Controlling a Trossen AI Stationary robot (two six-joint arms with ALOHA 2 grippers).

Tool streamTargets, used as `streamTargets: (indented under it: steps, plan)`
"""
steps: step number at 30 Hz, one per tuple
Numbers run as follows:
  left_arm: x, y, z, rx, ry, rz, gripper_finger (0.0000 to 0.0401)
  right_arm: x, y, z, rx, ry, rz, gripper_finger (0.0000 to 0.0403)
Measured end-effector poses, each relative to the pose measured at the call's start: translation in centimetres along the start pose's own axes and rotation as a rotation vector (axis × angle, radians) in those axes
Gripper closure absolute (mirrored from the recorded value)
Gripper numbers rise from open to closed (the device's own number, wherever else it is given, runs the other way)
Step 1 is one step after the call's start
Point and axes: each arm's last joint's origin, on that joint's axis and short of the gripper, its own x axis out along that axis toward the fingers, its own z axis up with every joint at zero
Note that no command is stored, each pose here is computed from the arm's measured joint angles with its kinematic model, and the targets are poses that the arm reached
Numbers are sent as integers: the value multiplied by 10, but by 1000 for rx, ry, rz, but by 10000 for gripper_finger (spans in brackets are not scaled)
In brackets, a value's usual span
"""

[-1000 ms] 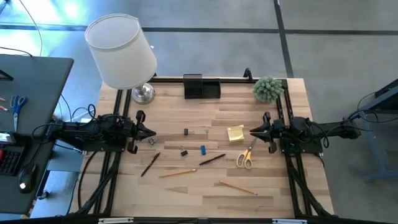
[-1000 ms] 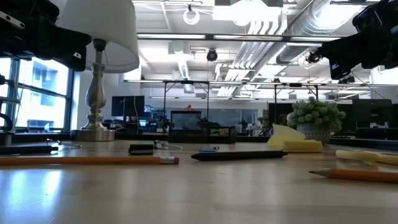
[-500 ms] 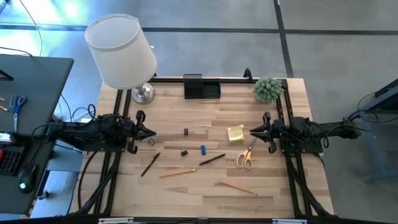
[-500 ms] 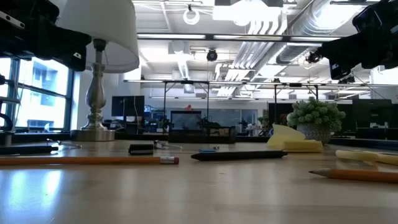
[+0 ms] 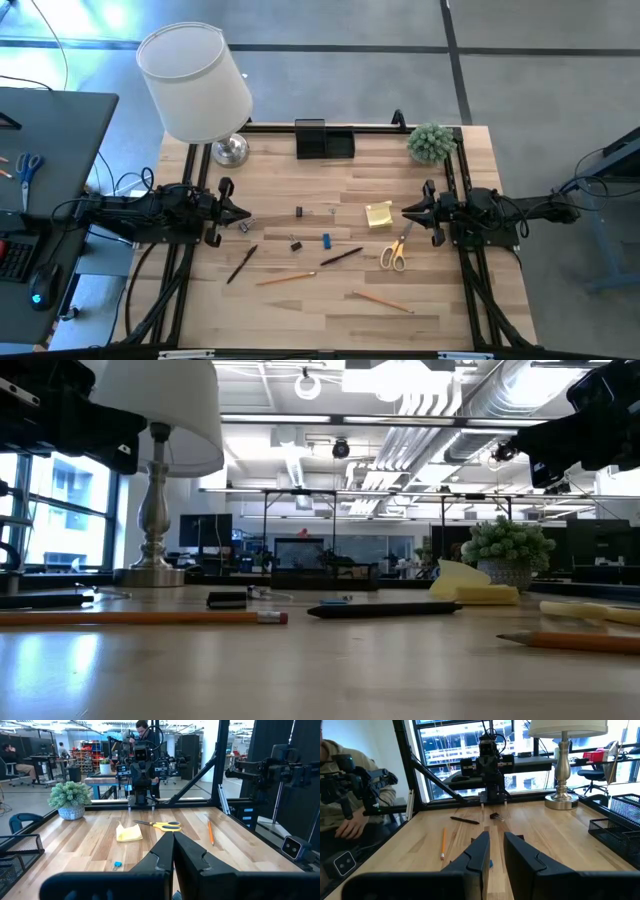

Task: Pick and place office supplies into organizer

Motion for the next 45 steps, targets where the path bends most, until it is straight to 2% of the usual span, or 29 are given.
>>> streamTargets:
  steps: [35, 40, 45]
  plan:
    - [0, 0, 0, 0, 0, 0, 400, 0, 0, 0, 0, 1, 0, 350]
    - [0, 2, 7, 2, -68, 87, 400, 0, 0, 0, 0, 0, 0, 350]
    - [0, 3, 5, 1, -51, 97, 400, 0, 0, 0, 0, 0, 0, 350]
